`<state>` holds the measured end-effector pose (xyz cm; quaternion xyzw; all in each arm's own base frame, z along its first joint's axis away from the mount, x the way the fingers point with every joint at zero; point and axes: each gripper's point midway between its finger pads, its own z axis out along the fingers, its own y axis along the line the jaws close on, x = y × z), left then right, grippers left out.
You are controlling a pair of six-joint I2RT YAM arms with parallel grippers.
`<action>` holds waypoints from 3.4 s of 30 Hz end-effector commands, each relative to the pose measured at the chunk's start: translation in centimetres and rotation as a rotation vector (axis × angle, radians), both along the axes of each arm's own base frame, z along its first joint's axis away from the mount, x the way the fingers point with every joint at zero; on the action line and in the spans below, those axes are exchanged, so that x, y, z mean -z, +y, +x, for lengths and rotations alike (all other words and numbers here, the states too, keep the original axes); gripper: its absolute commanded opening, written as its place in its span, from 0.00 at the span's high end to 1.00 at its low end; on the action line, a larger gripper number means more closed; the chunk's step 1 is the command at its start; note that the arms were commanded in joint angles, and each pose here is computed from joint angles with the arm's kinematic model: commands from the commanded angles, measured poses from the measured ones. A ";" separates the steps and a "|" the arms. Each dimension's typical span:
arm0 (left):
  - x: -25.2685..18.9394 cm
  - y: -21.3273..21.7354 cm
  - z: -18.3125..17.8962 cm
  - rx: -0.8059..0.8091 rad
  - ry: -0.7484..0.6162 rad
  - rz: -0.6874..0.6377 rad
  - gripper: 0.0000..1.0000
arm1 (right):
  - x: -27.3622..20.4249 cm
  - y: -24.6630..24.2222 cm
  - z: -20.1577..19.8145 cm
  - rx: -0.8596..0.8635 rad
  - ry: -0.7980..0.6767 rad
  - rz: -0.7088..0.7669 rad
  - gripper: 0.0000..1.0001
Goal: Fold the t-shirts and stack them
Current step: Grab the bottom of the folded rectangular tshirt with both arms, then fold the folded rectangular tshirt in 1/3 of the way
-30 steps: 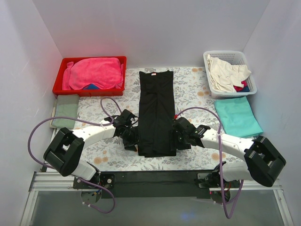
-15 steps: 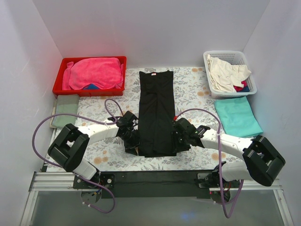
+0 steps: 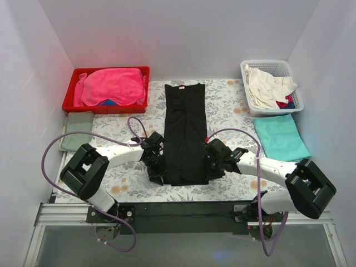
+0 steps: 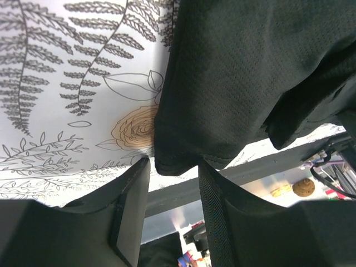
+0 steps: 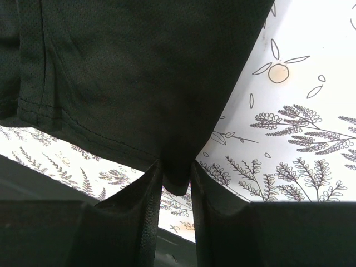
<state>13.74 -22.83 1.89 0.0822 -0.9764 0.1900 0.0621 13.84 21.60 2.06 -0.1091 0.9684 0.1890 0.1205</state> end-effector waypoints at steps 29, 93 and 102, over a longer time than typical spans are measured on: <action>3.4 0.8 1.6 0.008 -0.227 0.154 0.88 | 1.8 -1.6 -1.8 0.011 0.036 -0.016 0.72; -8.5 -2.2 28.1 -0.285 -0.710 0.344 1.00 | -11.2 -0.1 23.2 0.114 -0.444 -0.097 0.99; -7.3 -3.2 33.7 -0.254 -0.695 0.295 1.00 | -9.3 1.2 28.6 0.103 -0.404 -0.048 0.99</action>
